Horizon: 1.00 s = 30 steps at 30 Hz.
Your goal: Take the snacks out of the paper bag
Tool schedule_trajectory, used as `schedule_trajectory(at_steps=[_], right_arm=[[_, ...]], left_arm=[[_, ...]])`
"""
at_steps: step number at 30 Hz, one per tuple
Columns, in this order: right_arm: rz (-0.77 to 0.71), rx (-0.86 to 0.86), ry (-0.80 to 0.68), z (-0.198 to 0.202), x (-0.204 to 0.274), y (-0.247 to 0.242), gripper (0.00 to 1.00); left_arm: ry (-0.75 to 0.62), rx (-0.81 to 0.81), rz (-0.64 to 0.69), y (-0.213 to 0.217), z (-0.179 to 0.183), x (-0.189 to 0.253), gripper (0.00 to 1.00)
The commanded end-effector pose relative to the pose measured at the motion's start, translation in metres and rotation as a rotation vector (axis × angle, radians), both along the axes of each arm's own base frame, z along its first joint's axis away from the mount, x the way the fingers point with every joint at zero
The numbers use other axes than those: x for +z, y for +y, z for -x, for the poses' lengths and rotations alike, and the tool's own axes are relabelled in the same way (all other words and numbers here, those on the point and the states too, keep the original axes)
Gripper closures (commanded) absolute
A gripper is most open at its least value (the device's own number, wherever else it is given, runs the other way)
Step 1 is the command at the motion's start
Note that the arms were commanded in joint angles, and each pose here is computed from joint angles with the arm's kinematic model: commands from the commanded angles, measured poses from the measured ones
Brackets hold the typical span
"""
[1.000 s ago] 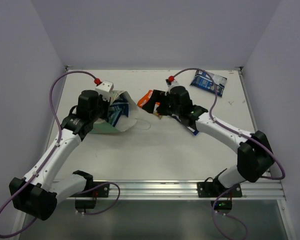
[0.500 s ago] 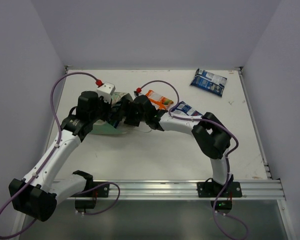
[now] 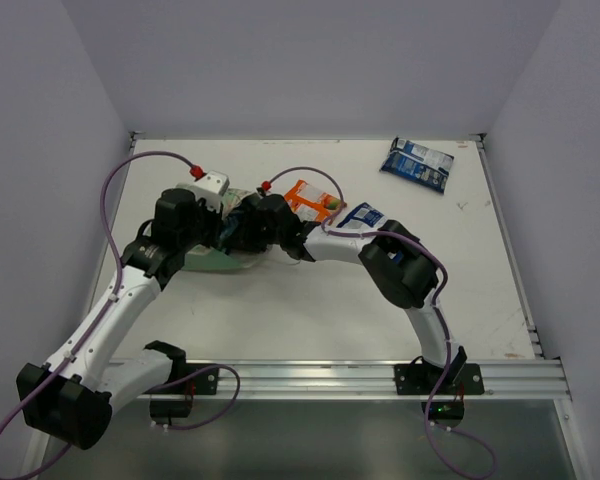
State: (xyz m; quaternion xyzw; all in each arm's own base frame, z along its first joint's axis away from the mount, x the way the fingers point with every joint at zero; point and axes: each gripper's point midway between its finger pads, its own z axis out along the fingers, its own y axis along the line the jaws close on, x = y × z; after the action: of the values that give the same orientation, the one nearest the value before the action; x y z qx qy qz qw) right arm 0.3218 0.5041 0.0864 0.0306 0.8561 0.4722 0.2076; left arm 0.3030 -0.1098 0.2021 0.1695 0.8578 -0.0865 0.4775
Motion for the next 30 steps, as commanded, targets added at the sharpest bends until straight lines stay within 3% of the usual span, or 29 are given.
schedule_trajectory(at_steps=[1, 4, 15, 26, 30], right_arm=[[-0.112, 0.052, -0.104, 0.001, 0.05, 0.013, 0.82], [-0.1, 0.063, -0.155, 0.002, 0.061, 0.006, 0.99], [-0.071, 0.072, -0.294, 0.005, 0.13, -0.055, 1.0], [-0.105, 0.143, -0.365, 0.02, 0.206, -0.099, 1.0], [-0.066, 0.11, -0.342, 0.029, 0.197, -0.139, 1.0]], left_arm=[[-0.056, 0.007, 0.049, -0.002, -0.002, 0.012, 1.0], [-0.043, 0.032, 0.035, 0.003, -0.001, 0.005, 1.0], [-0.033, 0.161, -0.046, 0.032, 0.002, -0.015, 1.0], [-0.048, 0.244, -0.041, 0.043, -0.017, -0.018, 1.0], [-0.041, 0.314, -0.062, 0.054, -0.026, -0.023, 1.0]])
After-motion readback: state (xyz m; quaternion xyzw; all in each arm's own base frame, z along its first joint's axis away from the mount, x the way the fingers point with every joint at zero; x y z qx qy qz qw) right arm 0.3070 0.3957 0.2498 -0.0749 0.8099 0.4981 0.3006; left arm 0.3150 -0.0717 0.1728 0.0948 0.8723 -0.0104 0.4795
